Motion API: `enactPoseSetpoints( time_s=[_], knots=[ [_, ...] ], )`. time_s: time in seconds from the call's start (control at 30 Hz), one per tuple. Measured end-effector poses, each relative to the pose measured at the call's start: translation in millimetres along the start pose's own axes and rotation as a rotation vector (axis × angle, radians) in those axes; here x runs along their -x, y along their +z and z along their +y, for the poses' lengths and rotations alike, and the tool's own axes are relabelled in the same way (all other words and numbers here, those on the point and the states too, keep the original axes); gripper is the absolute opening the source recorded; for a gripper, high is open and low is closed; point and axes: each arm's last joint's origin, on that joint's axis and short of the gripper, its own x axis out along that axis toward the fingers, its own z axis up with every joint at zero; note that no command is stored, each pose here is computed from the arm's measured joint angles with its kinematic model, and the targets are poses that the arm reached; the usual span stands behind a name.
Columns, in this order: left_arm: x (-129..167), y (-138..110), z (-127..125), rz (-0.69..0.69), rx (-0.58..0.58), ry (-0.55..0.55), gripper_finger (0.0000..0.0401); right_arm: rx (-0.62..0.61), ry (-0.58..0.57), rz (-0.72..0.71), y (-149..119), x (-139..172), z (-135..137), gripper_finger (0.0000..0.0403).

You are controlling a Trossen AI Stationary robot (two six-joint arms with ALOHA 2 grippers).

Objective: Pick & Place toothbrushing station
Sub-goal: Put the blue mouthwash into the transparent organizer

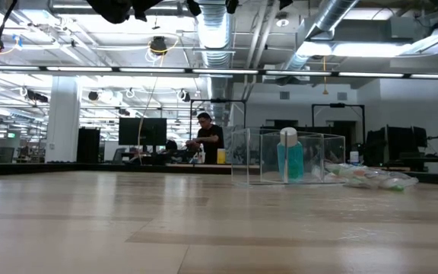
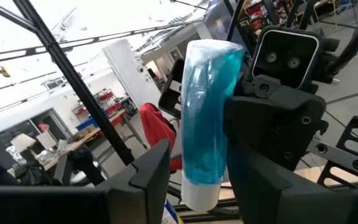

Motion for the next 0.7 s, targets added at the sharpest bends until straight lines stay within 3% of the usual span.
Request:
enactPoseSetpoints(
  time_s=[0.27, 0.53, 0.7],
  knots=[
    [-0.6, -1.5, 0.5, 0.004, 0.006, 0.005, 0.0061, -0.033, -0.025, -0.012, -0.6, -1.0, 0.2, 0.0127],
    [-0.5, -1.9, 0.9, 0.02, 0.015, 0.0, 0.0061, 0.013, -0.054, -0.019, -0.9, -0.3, -1.2, 0.004],
    [-0.4, -1.7, 0.6, 0.024, 0.012, -0.007, 0.0063, 0.018, -0.058, -0.022, -0.8, -0.3, -1.2, 0.0039]
  ],
)
